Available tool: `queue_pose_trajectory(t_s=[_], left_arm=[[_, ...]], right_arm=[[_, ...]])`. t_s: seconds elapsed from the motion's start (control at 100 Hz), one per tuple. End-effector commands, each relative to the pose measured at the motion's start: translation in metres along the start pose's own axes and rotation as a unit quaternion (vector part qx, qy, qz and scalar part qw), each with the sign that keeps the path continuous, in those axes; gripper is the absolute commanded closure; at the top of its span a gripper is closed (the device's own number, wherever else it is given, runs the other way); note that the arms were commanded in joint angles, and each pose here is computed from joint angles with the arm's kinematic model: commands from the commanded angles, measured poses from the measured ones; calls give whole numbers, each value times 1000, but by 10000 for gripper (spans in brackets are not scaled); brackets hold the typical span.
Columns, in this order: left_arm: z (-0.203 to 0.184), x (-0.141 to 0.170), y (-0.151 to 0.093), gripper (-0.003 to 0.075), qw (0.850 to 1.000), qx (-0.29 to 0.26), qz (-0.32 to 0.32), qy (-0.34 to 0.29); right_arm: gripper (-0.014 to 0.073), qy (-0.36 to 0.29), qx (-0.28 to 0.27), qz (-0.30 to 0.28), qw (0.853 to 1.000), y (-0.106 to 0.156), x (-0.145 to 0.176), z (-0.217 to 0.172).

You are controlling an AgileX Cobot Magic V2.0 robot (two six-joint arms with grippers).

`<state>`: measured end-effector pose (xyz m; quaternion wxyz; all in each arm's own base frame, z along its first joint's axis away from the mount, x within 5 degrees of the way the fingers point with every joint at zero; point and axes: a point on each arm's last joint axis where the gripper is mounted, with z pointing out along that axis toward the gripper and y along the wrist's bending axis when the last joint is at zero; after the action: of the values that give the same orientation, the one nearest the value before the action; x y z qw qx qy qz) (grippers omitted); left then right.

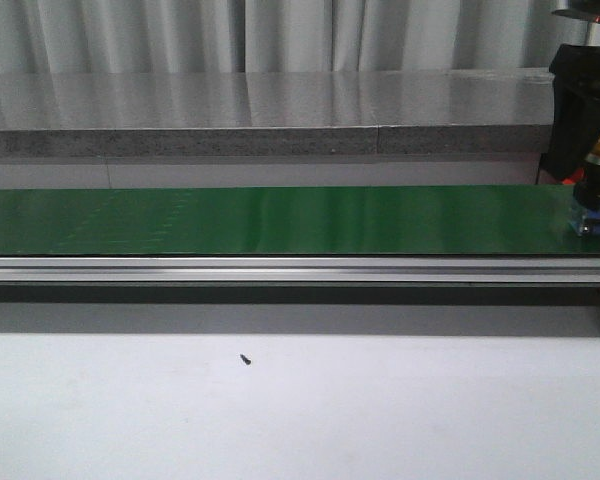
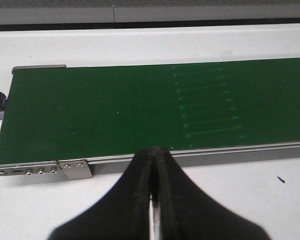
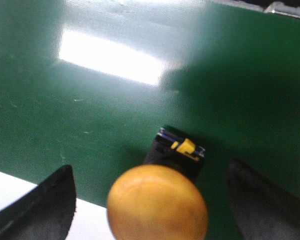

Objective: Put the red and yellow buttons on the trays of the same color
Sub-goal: 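Grasp the yellow button at the conveyor end with the right gripper, then move the yellow button onto the yellow tray section and release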

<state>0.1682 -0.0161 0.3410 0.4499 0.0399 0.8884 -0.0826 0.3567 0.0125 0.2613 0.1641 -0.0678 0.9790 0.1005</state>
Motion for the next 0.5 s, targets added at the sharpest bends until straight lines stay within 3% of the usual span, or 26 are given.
queue_pose_trajectory(t_s=[0.0, 0.25, 0.49], left_arm=[[-8, -13, -2, 740, 999, 3, -7, -51], [-8, -13, -2, 740, 999, 3, -7, -51], [-8, -13, -2, 740, 999, 3, -7, -51]], right_arm=[[15, -38, 3, -8, 999, 3, -6, -17], [403, -38, 3, -6, 999, 3, -6, -17], [438, -51, 14, -18, 998, 6, -3, -35]])
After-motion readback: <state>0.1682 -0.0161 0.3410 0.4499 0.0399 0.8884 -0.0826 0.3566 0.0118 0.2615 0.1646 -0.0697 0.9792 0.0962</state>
